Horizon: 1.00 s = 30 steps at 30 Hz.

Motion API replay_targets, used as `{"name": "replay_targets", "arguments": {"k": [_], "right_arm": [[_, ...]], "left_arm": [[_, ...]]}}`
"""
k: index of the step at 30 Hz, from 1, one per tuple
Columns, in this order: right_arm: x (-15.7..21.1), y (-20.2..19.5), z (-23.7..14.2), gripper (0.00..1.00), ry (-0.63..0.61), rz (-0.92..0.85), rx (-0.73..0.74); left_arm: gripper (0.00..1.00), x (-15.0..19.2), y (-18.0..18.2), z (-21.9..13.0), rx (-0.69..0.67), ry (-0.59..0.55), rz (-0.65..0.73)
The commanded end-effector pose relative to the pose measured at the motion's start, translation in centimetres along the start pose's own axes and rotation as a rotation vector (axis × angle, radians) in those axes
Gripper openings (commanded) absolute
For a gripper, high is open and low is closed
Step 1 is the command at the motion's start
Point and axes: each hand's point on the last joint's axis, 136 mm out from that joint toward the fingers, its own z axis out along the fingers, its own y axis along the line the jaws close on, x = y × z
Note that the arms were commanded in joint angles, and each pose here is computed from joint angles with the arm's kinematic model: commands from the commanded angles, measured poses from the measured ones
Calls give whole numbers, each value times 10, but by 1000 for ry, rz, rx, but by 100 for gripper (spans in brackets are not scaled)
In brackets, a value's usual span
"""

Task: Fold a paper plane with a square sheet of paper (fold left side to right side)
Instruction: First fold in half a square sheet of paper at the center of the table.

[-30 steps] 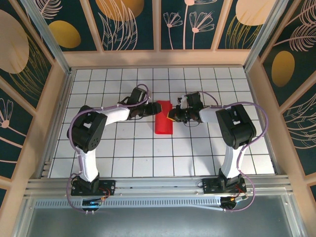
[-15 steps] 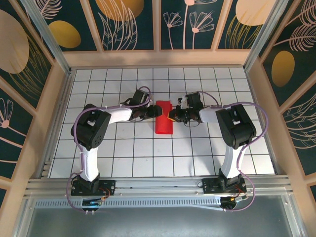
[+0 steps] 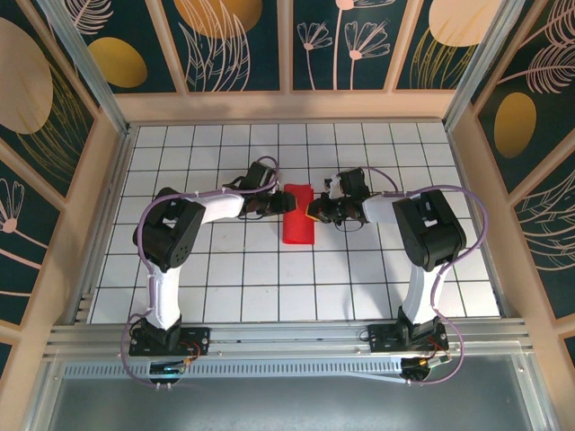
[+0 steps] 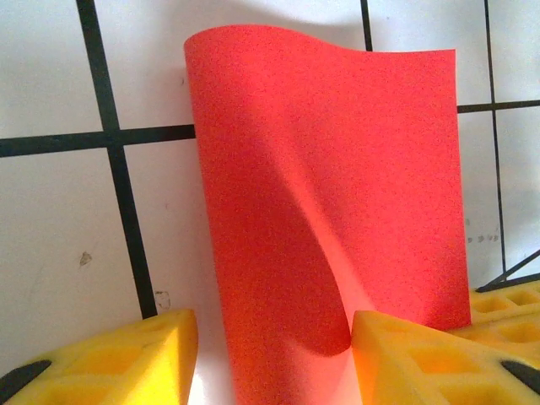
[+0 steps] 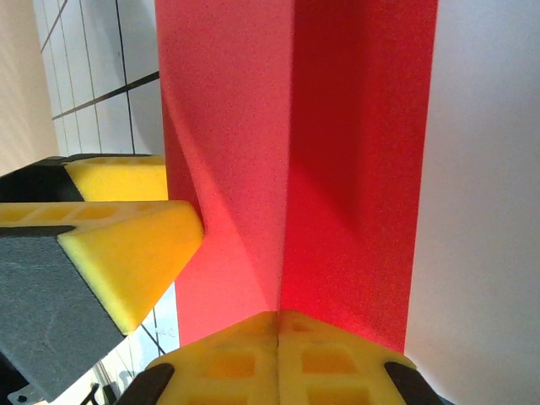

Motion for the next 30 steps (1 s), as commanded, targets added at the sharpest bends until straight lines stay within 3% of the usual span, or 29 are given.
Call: {"name": "replay_targets", "arguments": {"k": [1, 7, 17, 30], "right_arm": [[-4, 2, 2, 10, 0, -13, 13], [-9, 4, -7, 17, -30, -38, 50], [-24, -13, -38, 41, -111, -105, 239], [-45, -18, -66, 44, -206, -105, 247]], "left_arm": [[50, 23, 12, 13, -50, 83, 13], [50, 27, 16, 19, -69, 97, 7], [50, 35, 23, 23, -117, 123, 17], [51, 45, 36, 32, -205, 143, -8]]}}
